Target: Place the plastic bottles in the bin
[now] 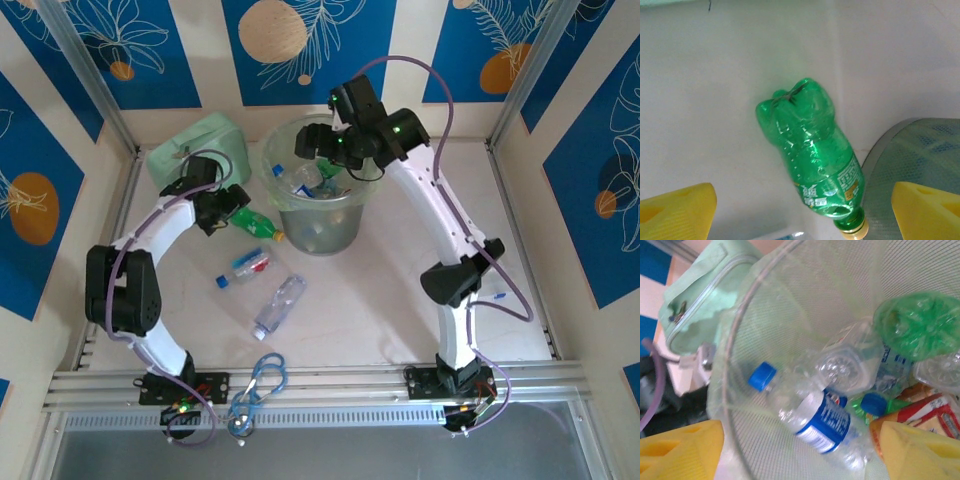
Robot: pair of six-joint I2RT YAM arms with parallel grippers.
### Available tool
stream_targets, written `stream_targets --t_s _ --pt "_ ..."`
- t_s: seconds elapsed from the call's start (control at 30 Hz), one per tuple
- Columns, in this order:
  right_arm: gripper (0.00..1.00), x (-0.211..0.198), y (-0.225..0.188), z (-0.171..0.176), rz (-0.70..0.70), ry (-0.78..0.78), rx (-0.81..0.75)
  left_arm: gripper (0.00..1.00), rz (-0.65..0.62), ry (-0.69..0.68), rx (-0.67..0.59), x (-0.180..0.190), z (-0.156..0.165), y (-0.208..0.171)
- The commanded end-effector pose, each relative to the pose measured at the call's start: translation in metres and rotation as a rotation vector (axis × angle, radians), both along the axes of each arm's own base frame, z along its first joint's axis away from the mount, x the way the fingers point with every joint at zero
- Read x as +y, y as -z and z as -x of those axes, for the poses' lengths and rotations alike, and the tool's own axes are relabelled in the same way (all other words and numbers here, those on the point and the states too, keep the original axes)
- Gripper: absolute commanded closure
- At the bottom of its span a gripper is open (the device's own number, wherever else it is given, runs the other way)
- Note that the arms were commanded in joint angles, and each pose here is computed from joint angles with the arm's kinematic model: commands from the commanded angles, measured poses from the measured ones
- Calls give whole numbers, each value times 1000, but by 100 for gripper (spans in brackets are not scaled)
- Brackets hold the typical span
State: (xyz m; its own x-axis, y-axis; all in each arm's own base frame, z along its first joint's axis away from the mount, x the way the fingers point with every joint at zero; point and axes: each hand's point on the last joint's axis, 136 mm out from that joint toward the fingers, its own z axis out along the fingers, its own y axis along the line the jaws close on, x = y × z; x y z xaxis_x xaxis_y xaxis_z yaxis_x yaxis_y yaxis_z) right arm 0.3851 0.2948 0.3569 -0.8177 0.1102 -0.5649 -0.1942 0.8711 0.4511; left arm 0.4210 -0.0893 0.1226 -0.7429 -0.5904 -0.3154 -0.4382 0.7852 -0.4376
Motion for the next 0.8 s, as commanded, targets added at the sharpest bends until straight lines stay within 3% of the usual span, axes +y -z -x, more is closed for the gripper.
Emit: stream_targets --t_s 0.0,0.33,0.6,0.77 --pt "18 0 -46 39 -24 -57 -127 10 -28 -16 -2 -5 -11 0" --pt "18 -21 -53 99 -55 -42 -166 13 -55 -26 77 -17 -16 34" --pt "17 -36 -39 113 -82 -23 -133 13 -109 -24 119 -26 -25 55" --pt "17 -42 -39 117 -80 -16 -134 19 -119 -32 187 -31 -21 76"
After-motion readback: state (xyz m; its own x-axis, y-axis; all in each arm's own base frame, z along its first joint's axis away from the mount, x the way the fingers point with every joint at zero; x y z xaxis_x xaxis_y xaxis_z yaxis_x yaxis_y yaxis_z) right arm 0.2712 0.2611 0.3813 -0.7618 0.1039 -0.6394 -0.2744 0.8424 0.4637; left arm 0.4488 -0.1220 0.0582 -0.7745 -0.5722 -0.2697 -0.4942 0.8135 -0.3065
